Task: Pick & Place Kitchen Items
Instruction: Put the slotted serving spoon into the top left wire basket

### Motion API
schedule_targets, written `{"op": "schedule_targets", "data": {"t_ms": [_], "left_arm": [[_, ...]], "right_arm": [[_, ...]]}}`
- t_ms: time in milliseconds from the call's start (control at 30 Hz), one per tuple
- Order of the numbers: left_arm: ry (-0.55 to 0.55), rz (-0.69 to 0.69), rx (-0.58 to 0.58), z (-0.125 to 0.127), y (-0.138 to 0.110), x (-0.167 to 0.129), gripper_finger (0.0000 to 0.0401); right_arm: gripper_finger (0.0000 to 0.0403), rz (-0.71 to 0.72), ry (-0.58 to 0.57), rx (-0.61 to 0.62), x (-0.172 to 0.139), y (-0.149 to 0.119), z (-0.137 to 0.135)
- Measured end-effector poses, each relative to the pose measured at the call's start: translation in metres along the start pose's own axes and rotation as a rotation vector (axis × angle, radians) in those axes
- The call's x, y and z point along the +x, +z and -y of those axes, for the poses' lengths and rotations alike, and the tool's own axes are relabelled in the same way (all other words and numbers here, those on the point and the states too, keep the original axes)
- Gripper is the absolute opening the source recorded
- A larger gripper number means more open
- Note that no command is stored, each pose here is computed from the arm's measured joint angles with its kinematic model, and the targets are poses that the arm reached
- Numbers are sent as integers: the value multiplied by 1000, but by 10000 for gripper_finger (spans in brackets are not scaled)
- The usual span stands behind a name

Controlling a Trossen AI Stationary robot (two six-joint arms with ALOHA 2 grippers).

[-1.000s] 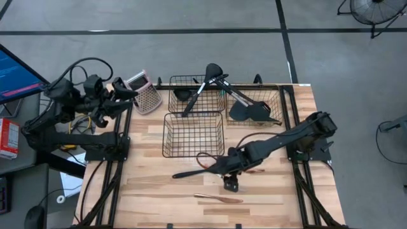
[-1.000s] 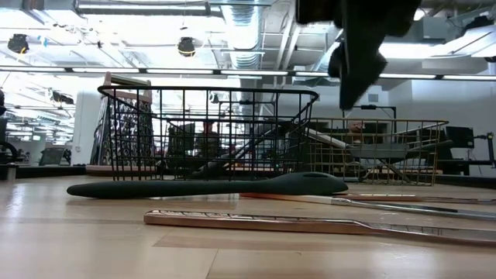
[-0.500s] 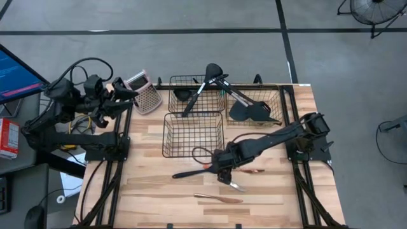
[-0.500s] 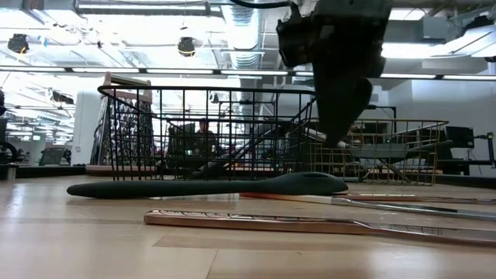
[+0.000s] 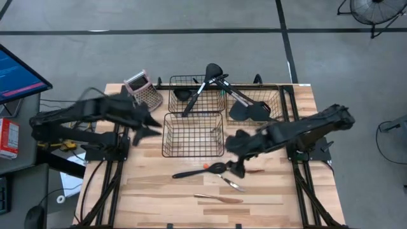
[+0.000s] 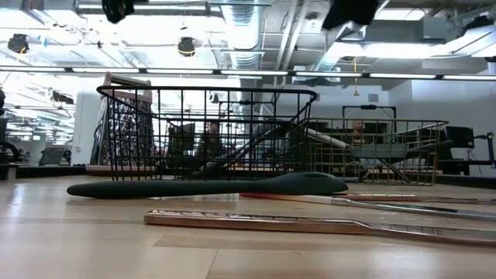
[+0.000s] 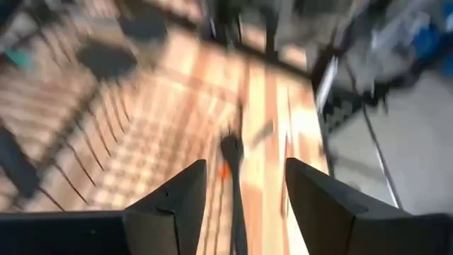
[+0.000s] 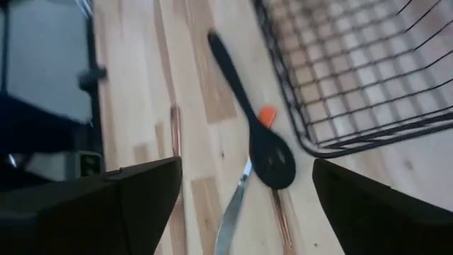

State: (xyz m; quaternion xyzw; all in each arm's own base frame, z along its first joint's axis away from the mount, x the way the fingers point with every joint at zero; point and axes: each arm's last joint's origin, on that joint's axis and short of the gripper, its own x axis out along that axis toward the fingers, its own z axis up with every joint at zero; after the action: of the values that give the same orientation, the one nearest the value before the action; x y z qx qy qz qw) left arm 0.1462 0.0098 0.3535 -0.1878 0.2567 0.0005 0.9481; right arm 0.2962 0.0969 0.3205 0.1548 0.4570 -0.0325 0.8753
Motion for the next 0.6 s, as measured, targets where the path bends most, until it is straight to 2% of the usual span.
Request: {"op": "schedule_targets", "data": {"t_ms": [133, 233, 433, 600], "left_arm": [[-46, -194, 68, 5, -26, 40, 182], [-81, -290, 112, 11, -45, 62, 192], [-128, -396, 79, 35, -78, 94, 208], [-81, -419, 53, 60, -99, 108, 206]], "right_arm": [[317, 120, 2, 22, -42, -1, 8], [317, 197, -6, 26, -68, -3, 14], [317, 238, -11, -15, -104, -16, 26], [317, 207, -38, -70, -118, -27, 35]]}}
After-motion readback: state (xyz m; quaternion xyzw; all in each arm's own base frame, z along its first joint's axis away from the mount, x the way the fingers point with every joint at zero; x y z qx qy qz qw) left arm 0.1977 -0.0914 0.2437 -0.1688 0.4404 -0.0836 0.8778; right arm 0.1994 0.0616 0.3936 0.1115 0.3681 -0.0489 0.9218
